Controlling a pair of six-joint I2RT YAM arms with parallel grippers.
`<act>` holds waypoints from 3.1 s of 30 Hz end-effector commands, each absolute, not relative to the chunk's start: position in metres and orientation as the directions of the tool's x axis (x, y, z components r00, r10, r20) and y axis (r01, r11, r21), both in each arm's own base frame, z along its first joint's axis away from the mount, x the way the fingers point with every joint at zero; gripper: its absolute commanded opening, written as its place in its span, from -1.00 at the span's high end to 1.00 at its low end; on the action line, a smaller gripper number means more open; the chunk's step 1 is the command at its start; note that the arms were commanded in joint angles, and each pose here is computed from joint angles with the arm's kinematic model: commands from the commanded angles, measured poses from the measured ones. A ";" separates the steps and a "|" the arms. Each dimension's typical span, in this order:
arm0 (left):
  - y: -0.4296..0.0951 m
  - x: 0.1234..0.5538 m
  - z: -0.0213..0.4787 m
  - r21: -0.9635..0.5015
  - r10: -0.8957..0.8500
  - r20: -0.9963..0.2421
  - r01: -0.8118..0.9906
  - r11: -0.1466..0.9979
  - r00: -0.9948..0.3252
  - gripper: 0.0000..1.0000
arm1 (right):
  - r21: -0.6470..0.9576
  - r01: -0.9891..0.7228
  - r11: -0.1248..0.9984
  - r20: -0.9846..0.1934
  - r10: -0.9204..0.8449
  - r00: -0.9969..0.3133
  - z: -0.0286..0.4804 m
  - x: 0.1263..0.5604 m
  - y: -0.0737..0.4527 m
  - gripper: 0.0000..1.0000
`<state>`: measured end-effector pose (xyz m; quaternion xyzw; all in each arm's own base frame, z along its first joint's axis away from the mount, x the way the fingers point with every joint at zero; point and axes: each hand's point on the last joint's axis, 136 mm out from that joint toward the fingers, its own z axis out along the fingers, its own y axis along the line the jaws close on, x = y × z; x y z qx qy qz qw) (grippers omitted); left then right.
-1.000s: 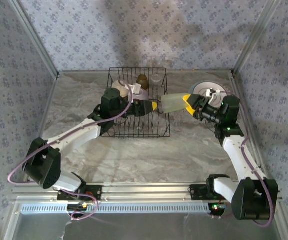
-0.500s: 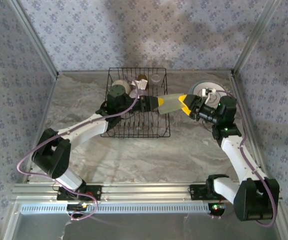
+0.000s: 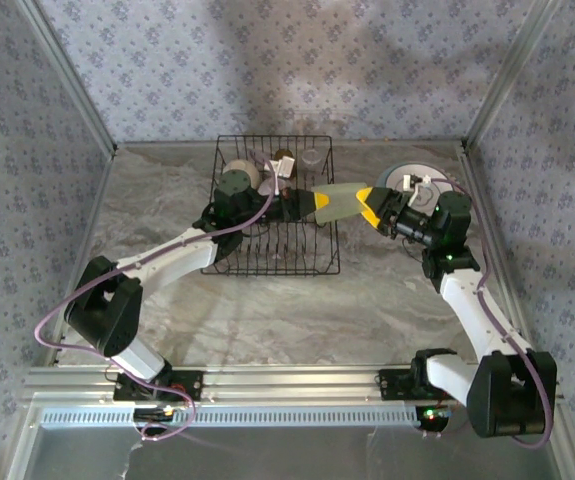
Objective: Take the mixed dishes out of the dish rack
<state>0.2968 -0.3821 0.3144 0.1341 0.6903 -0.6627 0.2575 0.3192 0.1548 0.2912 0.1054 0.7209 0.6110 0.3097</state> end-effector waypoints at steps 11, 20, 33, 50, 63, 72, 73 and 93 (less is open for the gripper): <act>-0.376 0.289 0.326 -0.824 -0.198 -0.566 0.558 0.103 -0.800 1.00 | 0.908 -0.293 0.301 -0.407 0.462 -0.788 0.297 0.308 0.164 -1.00; -0.343 0.291 0.338 -0.739 -0.196 -0.658 0.574 0.353 -0.727 1.00 | 0.764 -0.271 0.586 -0.580 0.439 -0.686 0.289 0.293 0.141 -1.00; -0.161 0.342 0.342 -0.183 -0.108 -0.784 0.062 0.981 -0.611 1.00 | 0.531 -0.314 0.787 -0.705 0.205 -0.679 0.262 0.279 0.171 -0.99; -0.011 0.423 0.252 0.146 -0.112 -0.454 -0.198 0.969 -0.884 1.00 | 0.252 -0.426 0.869 -0.726 -0.122 -0.677 0.235 0.253 0.208 -0.99; 0.010 0.462 0.162 0.089 -0.177 -0.259 -0.206 0.974 -0.950 1.00 | 0.196 -0.456 0.868 -0.695 -0.205 -0.689 0.218 0.244 0.218 -0.99; 0.016 0.474 0.140 0.097 -0.176 -0.201 -0.199 0.975 -0.964 1.00 | 0.180 -0.462 0.869 -0.688 -0.224 -0.690 0.214 0.244 0.222 -0.99; 0.015 0.475 0.138 0.097 -0.175 -0.196 -0.197 0.976 -0.965 1.00 | 0.179 -0.462 0.868 -0.688 -0.225 -0.690 0.213 0.244 0.223 -0.99; 0.014 0.477 0.111 0.074 -0.173 -0.133 -0.184 0.980 -0.976 0.83 | 0.202 -0.483 0.852 -0.689 -0.227 -0.688 0.211 0.240 0.230 -0.99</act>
